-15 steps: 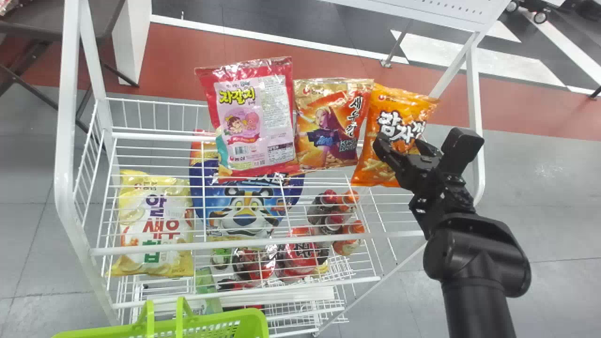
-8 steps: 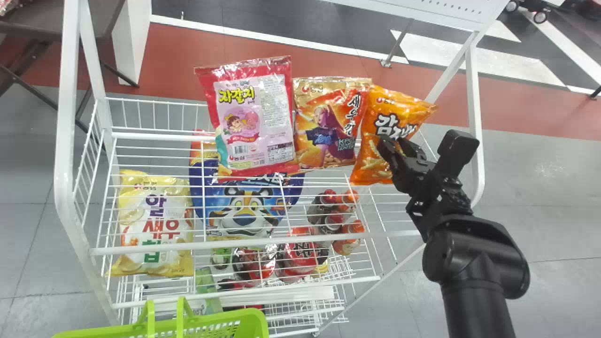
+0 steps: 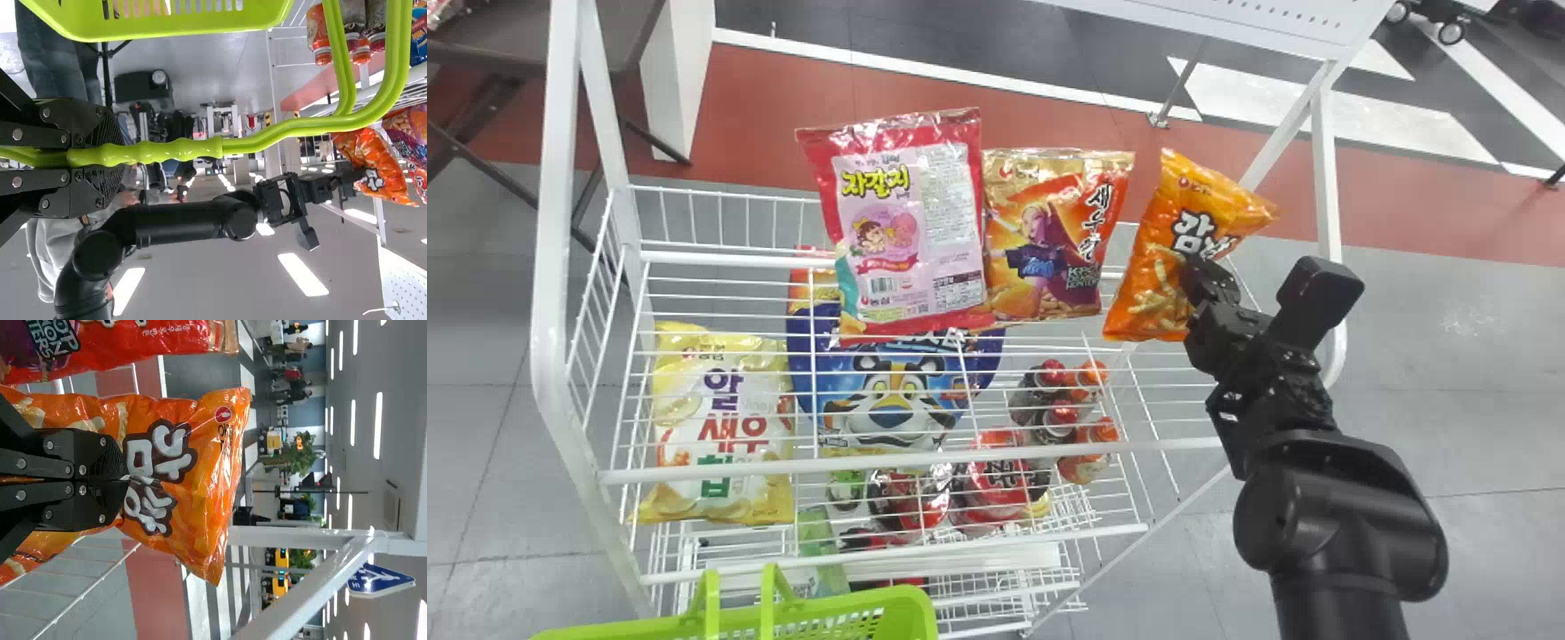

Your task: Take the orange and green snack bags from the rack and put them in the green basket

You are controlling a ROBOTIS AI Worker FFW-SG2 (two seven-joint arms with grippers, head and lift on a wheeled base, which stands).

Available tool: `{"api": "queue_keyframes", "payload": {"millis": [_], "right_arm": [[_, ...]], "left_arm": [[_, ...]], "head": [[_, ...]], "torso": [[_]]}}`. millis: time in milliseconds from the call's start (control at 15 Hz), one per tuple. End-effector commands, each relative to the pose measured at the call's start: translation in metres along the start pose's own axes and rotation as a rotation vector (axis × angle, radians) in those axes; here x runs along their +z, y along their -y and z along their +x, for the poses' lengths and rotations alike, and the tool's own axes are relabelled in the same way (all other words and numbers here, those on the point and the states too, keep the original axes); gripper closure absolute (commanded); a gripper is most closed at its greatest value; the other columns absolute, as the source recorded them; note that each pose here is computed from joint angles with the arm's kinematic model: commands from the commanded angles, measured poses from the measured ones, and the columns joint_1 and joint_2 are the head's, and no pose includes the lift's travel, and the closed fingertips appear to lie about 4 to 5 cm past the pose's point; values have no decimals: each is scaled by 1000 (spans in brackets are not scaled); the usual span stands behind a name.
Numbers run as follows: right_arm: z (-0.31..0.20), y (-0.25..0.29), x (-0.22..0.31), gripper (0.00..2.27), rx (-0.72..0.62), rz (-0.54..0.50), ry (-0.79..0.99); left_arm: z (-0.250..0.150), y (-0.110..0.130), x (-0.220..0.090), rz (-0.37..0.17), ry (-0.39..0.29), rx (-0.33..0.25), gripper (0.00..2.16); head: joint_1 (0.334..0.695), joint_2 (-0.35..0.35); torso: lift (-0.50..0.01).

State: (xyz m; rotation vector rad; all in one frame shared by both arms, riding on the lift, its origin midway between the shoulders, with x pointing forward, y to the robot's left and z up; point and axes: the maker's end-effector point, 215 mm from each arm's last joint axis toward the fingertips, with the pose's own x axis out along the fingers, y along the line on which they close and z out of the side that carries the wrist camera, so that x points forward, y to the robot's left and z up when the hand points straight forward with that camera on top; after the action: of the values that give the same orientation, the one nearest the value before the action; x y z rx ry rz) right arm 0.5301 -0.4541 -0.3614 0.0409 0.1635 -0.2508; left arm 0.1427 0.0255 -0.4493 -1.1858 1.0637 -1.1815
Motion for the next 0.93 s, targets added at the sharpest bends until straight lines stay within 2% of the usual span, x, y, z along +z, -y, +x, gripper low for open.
{"api": "queue_keyframes", "payload": {"millis": [0, 267, 467, 867], "right_arm": [[-15, -5, 15, 2246, 10, 14, 33], [-52, -34, 41, 2246, 83, 33, 48], [-95, -70, 37, 2246, 173, 75, -48], [-217, -156, -78, 2246, 442, 144, -600]], "left_arm": [[0, 1, 0, 1, 0, -2, 1997], [1, 2, -1, 4, -1, -3, 1997], [0, 3, -2, 2, 1, -3, 1997], [2, 2, 1, 8, 9, -7, 1997]], "head": [[695, -350], [695, -350], [695, -350], [695, -350]], "torso": [[0], [0], [0], [0]]}}
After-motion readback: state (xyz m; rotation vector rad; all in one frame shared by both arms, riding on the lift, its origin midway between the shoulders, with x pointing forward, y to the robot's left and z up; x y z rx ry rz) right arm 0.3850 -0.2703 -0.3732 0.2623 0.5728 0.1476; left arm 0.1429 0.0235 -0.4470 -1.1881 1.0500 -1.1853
